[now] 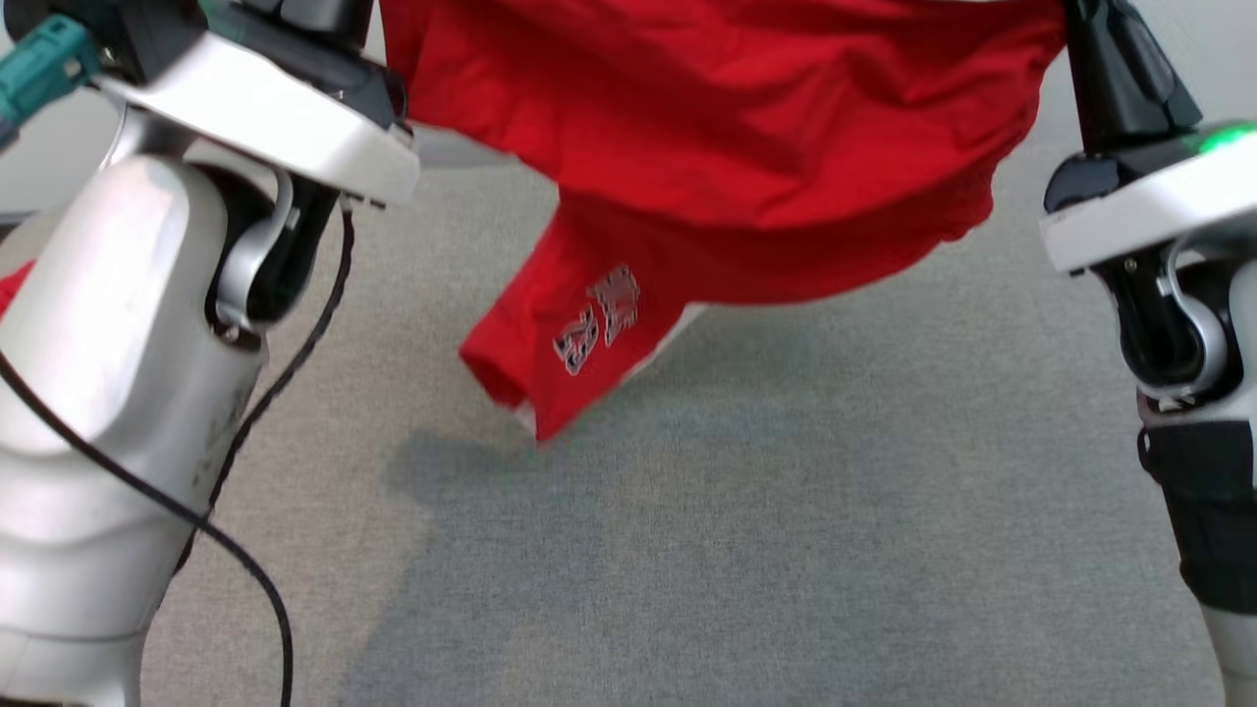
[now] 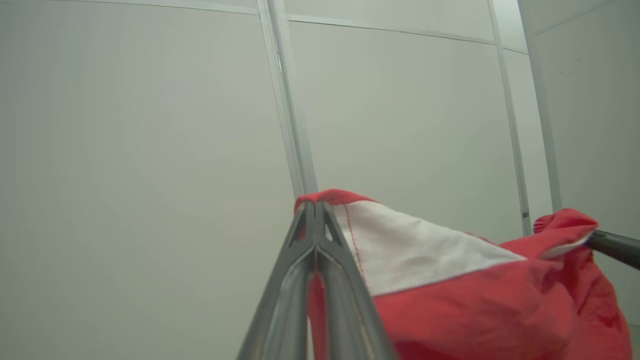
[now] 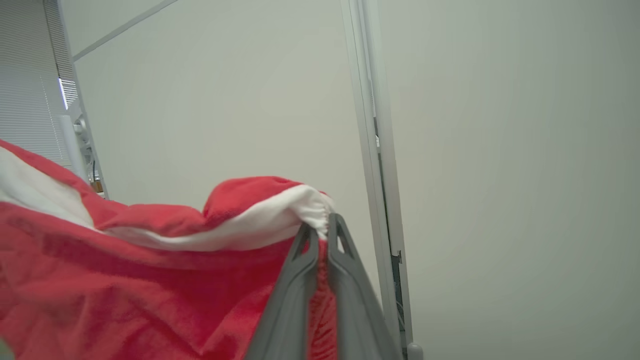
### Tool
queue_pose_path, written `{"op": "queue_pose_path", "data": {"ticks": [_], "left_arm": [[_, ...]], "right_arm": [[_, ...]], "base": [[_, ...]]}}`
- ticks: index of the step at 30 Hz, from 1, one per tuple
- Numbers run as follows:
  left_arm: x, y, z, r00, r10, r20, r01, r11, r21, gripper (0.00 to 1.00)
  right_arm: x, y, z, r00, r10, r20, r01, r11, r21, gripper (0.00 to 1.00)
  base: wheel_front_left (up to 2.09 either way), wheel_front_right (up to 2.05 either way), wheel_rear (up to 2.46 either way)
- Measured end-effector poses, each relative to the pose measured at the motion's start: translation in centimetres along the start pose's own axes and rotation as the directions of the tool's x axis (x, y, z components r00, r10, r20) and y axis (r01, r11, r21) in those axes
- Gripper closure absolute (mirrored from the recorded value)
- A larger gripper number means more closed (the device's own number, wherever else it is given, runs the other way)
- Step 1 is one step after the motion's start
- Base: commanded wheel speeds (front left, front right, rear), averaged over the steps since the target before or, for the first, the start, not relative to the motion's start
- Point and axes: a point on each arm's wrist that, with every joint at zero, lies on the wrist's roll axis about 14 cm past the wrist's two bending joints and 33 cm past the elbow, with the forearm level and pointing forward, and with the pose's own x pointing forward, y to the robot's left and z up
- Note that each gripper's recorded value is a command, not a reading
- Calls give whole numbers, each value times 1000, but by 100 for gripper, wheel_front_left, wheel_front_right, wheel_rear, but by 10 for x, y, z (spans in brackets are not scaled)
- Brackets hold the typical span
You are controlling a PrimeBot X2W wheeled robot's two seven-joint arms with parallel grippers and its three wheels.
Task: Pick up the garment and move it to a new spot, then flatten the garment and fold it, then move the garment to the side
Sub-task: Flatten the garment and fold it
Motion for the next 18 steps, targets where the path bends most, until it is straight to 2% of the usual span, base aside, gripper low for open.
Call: {"op": "queue_pose_path", "data": {"ticks": [11,14,18], "left_arm": [[60,40,-69,998,54,-15,-55,997,-49,100],[73,55,-93,995,92,-42,-95,993,-69,100],[75,70,-131,983,150,-106,-163,979,-126,100]], "right_arm": [[87,-8,-43,999,17,38,-20,998,65,100],[109,-16,-58,999,-8,48,4,996,85,100],[123,-33,-92,998,-70,-1,70,988,134,100]], "base": [[0,0,0],[0,0,0],[0,0,0]]}}
